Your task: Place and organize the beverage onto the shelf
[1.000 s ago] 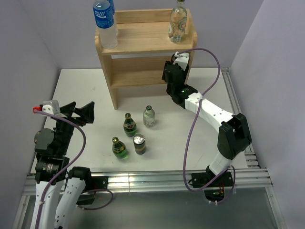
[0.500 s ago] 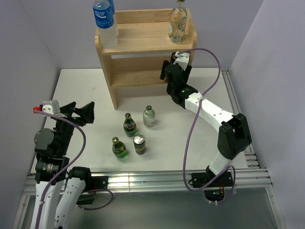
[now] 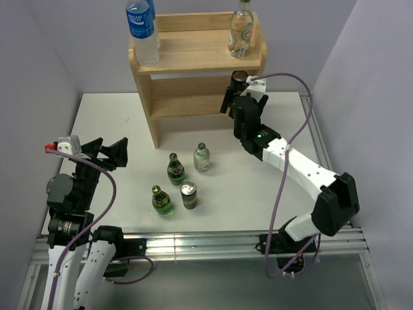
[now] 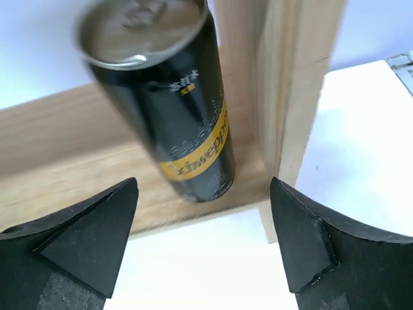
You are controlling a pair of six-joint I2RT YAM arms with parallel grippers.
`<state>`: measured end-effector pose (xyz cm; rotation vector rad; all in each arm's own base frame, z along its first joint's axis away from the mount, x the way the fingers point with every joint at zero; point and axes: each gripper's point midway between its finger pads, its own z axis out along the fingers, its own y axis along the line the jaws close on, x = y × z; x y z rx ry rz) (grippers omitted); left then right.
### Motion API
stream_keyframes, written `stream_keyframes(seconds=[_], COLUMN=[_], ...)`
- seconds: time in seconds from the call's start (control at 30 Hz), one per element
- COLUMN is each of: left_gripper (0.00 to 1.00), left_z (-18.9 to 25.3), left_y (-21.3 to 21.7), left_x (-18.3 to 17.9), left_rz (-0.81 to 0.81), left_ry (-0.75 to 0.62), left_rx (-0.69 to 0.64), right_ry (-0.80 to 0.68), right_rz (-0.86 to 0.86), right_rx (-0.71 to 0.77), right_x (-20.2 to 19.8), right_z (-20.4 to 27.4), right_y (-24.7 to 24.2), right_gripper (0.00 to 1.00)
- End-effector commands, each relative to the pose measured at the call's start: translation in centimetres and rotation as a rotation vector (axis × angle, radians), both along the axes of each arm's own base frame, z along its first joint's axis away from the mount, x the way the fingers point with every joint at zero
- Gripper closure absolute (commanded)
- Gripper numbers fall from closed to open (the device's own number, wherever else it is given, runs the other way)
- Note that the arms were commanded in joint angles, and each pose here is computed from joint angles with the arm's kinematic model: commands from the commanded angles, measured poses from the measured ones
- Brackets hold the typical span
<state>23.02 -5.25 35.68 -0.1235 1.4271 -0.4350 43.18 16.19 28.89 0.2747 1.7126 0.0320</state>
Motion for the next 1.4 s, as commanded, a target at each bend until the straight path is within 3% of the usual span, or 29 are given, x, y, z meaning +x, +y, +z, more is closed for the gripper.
stream_keyframes(seconds=[0.0, 0.17, 0.4, 0.57, 0.77, 1.0, 1.37], left_gripper=[0.01, 0.01, 0.01, 0.01, 0.01, 0.01, 0.01], left_z=[0.5, 0.5, 0.5, 0.4, 0.4, 0.3, 0.3], left_y=[0.2, 0.2, 0.3, 0.3, 0.4, 0.4, 0.4], left_x=[0.0, 0.0, 0.0, 0.1, 0.2, 0.3, 0.3], left_rz=[0.007, 0.008, 0.01, 0.011, 0.013, 0.016, 0.014], left_ry=[-0.021, -0.021, -0.022, -0.018, -0.015, -0.013, -0.013], left_rx=[0.011, 0.011, 0.009, 0.01, 0.01, 0.009, 0.008], right_ry=[-0.067, -0.068, 0.003, 0.012, 0.03, 0.04, 0.098], right_rz=[0.014, 0.094, 0.478, 0.601, 0.678, 0.78, 0.716], right_rx=[0.051, 0.072, 0.174, 0.232, 0.195, 0.202, 0.051], right_x=[-2.3, -6.9, -18.2, -23.2, -27.8, -31.5, -30.9], right_z=[2.7, 2.6, -4.4, -6.7, -9.3, -10.2, -15.5], right_y=[0.1, 1.9, 10.3, 12.2, 13.5, 15.7, 19.3], right_gripper=[0.09, 0.09, 0.09, 0.08, 0.08, 0.08, 0.08])
